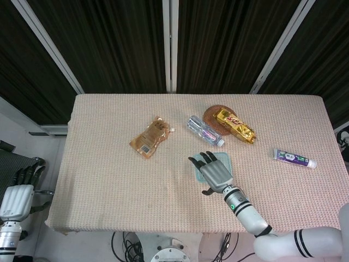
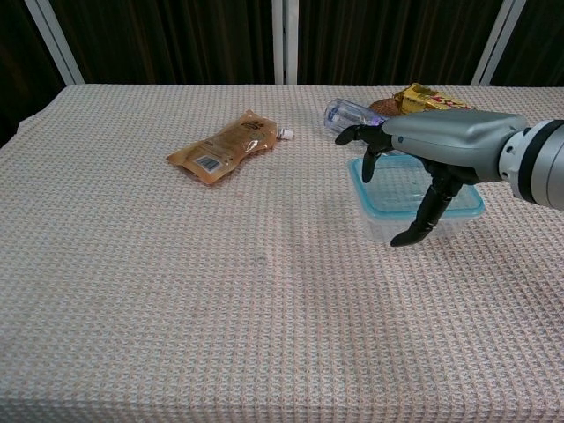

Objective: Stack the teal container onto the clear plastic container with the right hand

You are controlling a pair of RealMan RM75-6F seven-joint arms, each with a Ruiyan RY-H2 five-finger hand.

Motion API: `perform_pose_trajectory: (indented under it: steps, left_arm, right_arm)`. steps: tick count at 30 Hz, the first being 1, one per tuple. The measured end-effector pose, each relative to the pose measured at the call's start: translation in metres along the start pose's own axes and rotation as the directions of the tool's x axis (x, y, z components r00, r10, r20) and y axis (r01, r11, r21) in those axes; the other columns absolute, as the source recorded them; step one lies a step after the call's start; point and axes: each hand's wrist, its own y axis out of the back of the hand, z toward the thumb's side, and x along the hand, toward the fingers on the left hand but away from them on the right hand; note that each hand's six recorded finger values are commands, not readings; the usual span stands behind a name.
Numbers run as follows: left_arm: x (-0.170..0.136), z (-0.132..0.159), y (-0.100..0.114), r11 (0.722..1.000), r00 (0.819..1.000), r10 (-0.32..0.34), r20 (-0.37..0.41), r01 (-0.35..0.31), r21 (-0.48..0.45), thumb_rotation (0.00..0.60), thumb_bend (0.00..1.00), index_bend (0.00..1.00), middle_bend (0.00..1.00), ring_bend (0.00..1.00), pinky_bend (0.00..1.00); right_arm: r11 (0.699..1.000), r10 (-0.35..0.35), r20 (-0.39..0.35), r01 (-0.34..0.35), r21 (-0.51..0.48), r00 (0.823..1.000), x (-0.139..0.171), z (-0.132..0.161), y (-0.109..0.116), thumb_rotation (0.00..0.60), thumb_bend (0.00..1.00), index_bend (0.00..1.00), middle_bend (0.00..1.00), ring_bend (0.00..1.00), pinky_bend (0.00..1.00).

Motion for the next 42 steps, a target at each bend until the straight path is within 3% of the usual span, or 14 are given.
perform_pose_trajectory:
  steps: [9, 18, 27, 31, 35, 39, 42]
  left_arm:
    - [0.000, 0.004, 0.000, 1.000, 1.000, 0.005, 0.013, -0.005, 0.002, 0.600, 0.00, 0.09, 0.00, 0.00, 0.01]
    - [-0.003, 0.003, -0.001, 1.000, 1.000, 0.005, 0.007, -0.005, -0.002, 0.600, 0.00, 0.09, 0.00, 0.00, 0.01]
    - [-0.001, 0.004, 0.000, 1.000, 1.000, 0.009, 0.010, -0.009, 0.000, 0.600, 0.00, 0.09, 0.00, 0.00, 0.02]
    - [0.001, 0.004, 0.004, 1.000, 1.000, 0.022, 0.013, -0.022, 0.002, 0.600, 0.00, 0.09, 0.00, 0.00, 0.02]
    - [0.004, 0.007, 0.009, 0.999, 0.999, 0.049, 0.022, -0.049, 0.008, 0.600, 0.00, 0.09, 0.00, 0.00, 0.02]
    - [0.007, 0.010, 0.015, 0.996, 0.996, 0.086, 0.033, -0.086, 0.019, 0.600, 0.00, 0.09, 0.00, 0.00, 0.02]
    - [0.008, 0.015, 0.019, 0.993, 0.992, 0.117, 0.044, -0.118, 0.022, 0.600, 0.00, 0.09, 0.00, 0.00, 0.02]
  right_arm:
    - [1.000, 0.007, -0.052, -0.007, -0.002, 0.999, 0.040, -0.007, -0.019, 0.600, 0.00, 0.00, 0.27, 0.00, 0.00]
    - [0.998, 0.055, -0.035, -0.055, 0.014, 0.998, 0.038, -0.013, -0.037, 0.600, 0.00, 0.00, 0.27, 0.00, 0.00]
    - [0.999, 0.037, -0.036, -0.036, 0.006, 0.999, 0.038, -0.012, -0.035, 0.600, 0.00, 0.00, 0.27, 0.00, 0.00]
    - [0.999, -0.037, -0.043, 0.036, -0.019, 0.998, 0.046, -0.015, -0.017, 0.600, 0.00, 0.00, 0.26, 0.00, 0.00]
    - [0.988, -0.149, 0.010, 0.149, -0.044, 0.989, 0.058, -0.035, 0.007, 0.600, 0.00, 0.00, 0.21, 0.00, 0.00]
    - [0.963, -0.265, 0.095, 0.269, -0.035, 0.960, 0.078, -0.067, 0.026, 0.600, 0.01, 0.00, 0.08, 0.00, 0.00]
    - [0.938, -0.337, 0.161, 0.345, -0.022, 0.927, 0.101, -0.094, 0.033, 0.600, 0.01, 0.00, 0.02, 0.00, 0.00]
